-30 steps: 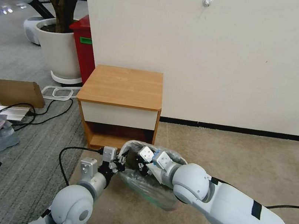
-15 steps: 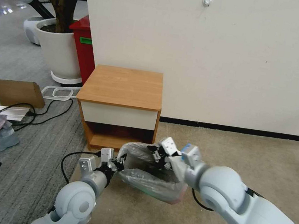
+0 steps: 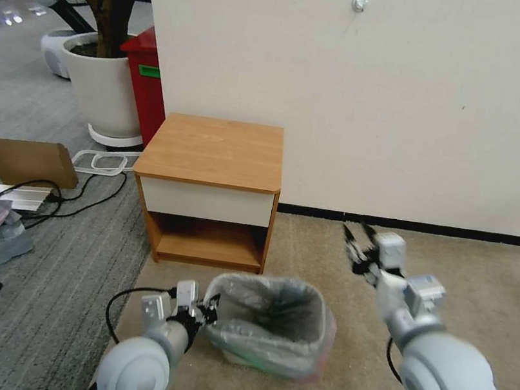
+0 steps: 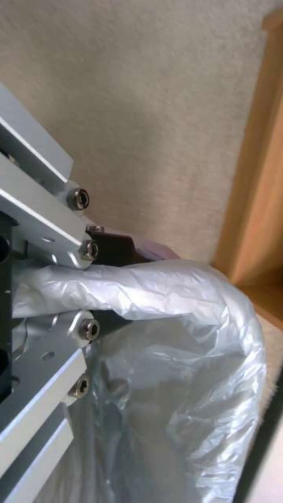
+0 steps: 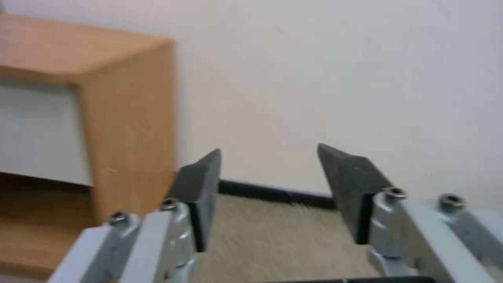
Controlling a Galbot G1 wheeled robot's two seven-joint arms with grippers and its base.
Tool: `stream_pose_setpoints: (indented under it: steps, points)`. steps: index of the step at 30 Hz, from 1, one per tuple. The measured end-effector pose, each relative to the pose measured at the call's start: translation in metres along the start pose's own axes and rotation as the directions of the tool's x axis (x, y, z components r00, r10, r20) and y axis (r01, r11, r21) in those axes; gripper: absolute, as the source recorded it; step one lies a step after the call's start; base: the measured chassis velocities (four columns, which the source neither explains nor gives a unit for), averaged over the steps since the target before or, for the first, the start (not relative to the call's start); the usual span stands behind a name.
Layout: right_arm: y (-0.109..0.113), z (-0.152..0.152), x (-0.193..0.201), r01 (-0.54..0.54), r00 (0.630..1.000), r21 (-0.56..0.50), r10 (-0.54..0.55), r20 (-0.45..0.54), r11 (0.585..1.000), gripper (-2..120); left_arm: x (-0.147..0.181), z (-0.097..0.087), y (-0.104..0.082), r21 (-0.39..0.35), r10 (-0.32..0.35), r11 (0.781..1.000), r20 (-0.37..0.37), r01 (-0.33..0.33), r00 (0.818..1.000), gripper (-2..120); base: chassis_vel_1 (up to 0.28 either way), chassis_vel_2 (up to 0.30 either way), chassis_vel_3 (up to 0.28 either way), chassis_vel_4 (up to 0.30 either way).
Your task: Pick up the garbage bag from the table and place it over the trash can.
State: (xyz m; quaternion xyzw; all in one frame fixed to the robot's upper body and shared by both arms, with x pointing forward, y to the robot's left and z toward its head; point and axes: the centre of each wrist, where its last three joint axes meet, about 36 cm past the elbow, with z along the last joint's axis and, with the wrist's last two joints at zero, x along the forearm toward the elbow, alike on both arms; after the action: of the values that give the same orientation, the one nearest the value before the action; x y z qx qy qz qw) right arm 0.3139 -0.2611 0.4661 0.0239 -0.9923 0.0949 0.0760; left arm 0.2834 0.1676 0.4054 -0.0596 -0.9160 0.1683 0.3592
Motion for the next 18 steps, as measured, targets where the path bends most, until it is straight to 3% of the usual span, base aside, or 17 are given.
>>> stream_pose_setpoints:
  steps: [4, 11, 18]
  points:
    - [-0.002, 0.014, 0.010, -0.071, 0.997, -0.041, 0.070, -0.006, 0.997, 68, 0.007, 0.011, -0.001, -0.025, -0.009, 1.000, 0.008, 0.009, 1.000, 4, 0.000, 0.000, 0.000, 0.000]
    - [-0.008, 0.014, 0.005, -0.111, 0.994, -0.052, 0.112, 0.006, 0.992, 95, 0.011, 0.023, -0.002, 0.011, -0.024, 1.000, 0.022, 0.023, 0.999, 4, 0.000, 0.000, 0.000, 0.000]
    - [-0.006, 0.012, 0.002, -0.109, 0.994, -0.056, 0.109, 0.001, 0.993, 100, 0.011, 0.026, -0.001, 0.018, -0.037, 0.999, 0.016, 0.037, 0.999, 4, 0.000, 0.000, 0.000, 0.000]
